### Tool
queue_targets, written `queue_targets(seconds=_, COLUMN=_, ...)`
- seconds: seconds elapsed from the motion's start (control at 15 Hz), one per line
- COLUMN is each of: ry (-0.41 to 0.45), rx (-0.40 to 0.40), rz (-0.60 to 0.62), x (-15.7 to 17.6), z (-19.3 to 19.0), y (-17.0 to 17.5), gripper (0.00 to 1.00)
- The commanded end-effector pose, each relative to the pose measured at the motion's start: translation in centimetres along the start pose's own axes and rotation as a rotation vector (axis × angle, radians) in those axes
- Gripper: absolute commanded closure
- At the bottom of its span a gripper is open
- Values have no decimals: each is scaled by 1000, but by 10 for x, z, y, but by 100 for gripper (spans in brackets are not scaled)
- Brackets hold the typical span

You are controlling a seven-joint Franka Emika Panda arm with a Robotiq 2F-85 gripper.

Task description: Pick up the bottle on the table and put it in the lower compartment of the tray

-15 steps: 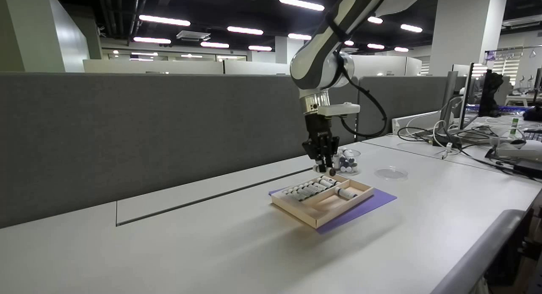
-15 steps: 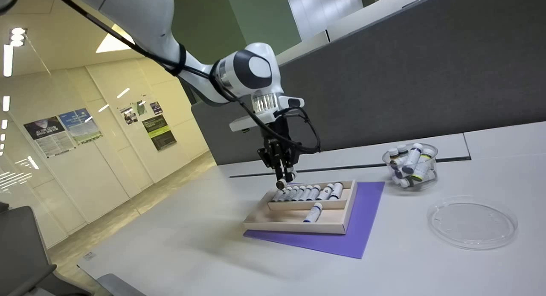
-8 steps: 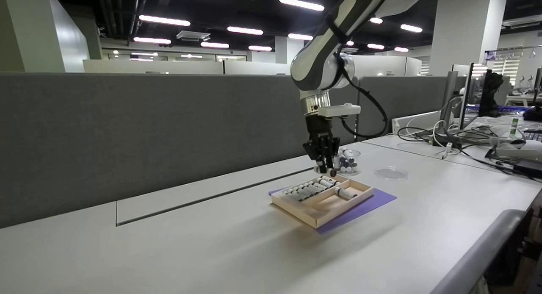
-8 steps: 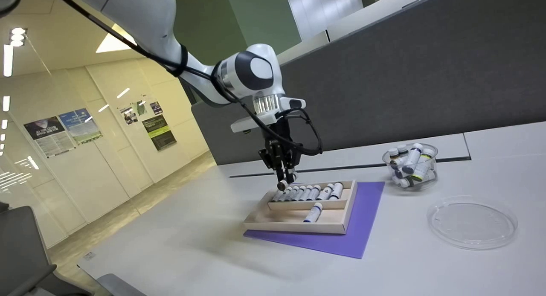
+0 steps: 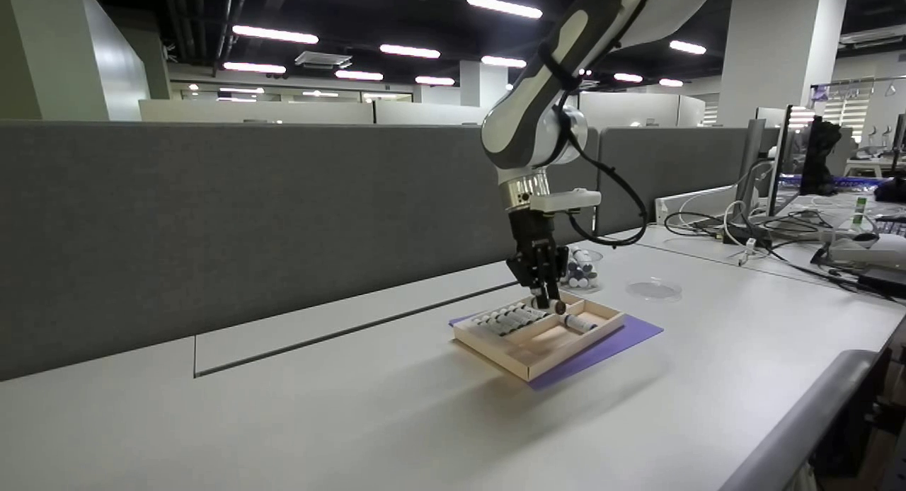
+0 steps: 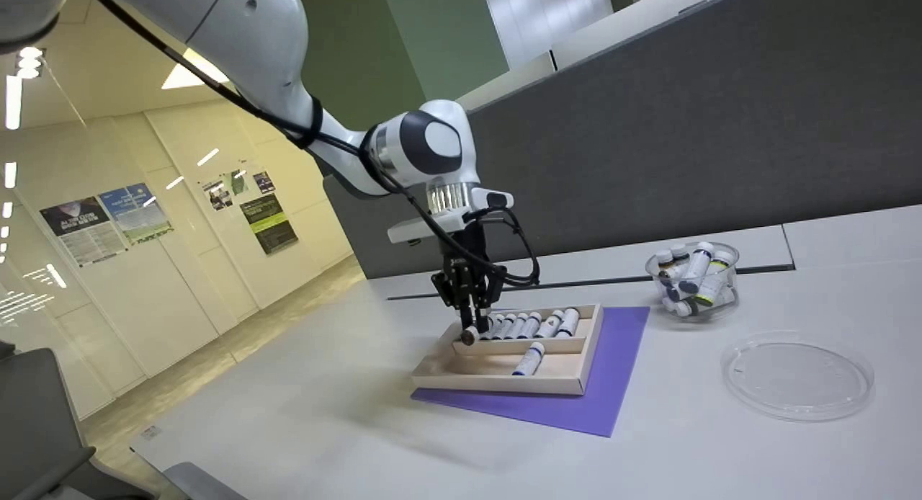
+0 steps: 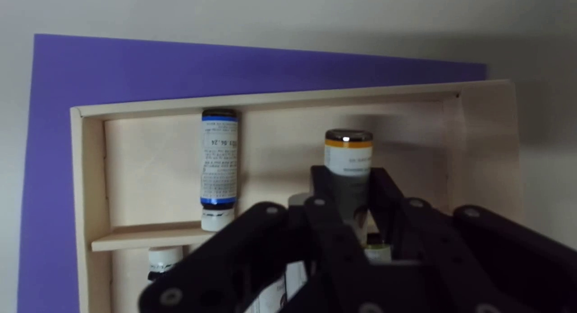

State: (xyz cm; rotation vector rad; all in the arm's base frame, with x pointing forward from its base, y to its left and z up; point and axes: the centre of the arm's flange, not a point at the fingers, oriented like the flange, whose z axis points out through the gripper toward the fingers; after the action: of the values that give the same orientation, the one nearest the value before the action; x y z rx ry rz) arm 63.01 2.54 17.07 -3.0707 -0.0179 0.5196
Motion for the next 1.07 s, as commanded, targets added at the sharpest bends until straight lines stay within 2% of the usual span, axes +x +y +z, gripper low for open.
queue_targets(seconds=0.0, ry=-70, rx=-1, rz=-7, x=11, z=14, y=-8, gripper=95)
queue_targets(seconds=0.33, ry=-116, rx=4, rz=-12, x=13, z=30, y=-12, gripper=95)
queue_targets(seconds=1.0, ry=-89, rx=6, rz=-24, x=18, z=38, y=-12, gripper=95)
